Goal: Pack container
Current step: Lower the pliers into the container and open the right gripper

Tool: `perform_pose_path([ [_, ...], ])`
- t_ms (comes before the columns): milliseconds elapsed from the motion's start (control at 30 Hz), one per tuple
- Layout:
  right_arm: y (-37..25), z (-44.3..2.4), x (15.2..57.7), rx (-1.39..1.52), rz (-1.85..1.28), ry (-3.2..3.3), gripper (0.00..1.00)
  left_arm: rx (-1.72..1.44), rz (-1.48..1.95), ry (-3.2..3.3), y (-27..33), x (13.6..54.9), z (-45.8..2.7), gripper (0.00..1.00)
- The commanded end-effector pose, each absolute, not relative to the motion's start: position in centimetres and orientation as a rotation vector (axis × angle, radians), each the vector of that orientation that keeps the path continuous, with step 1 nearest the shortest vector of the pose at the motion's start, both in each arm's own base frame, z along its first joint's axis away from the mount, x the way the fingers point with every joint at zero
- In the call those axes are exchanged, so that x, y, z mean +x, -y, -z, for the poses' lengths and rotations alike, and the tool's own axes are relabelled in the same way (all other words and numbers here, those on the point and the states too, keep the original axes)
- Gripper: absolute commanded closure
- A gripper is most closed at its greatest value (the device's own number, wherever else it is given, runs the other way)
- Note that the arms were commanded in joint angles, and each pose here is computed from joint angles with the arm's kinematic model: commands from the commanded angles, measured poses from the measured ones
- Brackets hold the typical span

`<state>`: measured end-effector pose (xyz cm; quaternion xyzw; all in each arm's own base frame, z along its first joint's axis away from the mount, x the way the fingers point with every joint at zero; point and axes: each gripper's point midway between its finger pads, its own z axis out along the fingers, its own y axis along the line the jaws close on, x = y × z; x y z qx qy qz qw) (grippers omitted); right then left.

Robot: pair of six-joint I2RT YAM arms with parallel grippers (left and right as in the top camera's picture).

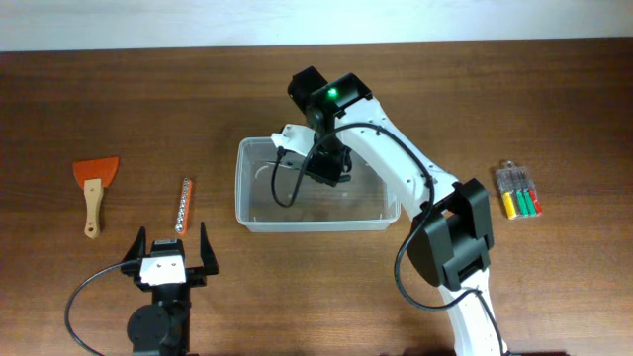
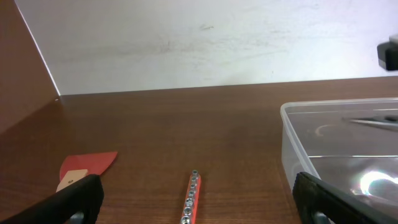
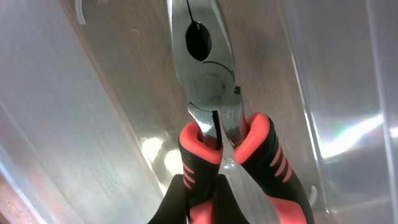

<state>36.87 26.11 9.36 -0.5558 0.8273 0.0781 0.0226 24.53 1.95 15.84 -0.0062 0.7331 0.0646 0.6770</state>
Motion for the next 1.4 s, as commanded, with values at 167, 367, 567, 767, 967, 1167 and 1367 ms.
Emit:
perform_pose_path([
  [167, -25.7, -8.1, 35.6, -1.719, -0.332, -2.582, 0.96, -0.025, -0.136, -1.645, -1.9, 24.5, -15.8, 0.01],
  [367, -25.9, -7.4, 36.0, -1.715, -0.332, -2.576, 0.96, -0.025, -0.136, -1.645, -1.9, 24.5, -15.8, 0.01],
  [567, -25.8, -5.8, 35.8, -1.73, -0.339, -2.609, 0.96, -0.025, -0.136, -1.645, -1.9, 24.5, -15.8, 0.01],
  [767, -25.8, -4.9, 35.8, -1.736, -0.347, -2.622, 0.96, -0.025, -0.136, -1.645, -1.9, 24.5, -15.8, 0.01],
  [967, -25.9, -3.7, 35.7, -1.744, -0.363, -2.643, 0.96, -0.025, -0.136, -1.645, -1.9, 24.5, -15.8, 0.01],
  [1167, -25.8, -2.2, 35.4, -1.756, -0.375, -2.676, 0.96, -0.025, -0.136, -1.645, -1.9, 24.5, -15.8, 0.01],
  [1367, -25.8, -1.8, 35.4, -1.758, -0.377, -2.681, 0.96, -0.025, -0.136, -1.645, -1.9, 24.5, -15.8, 0.01],
])
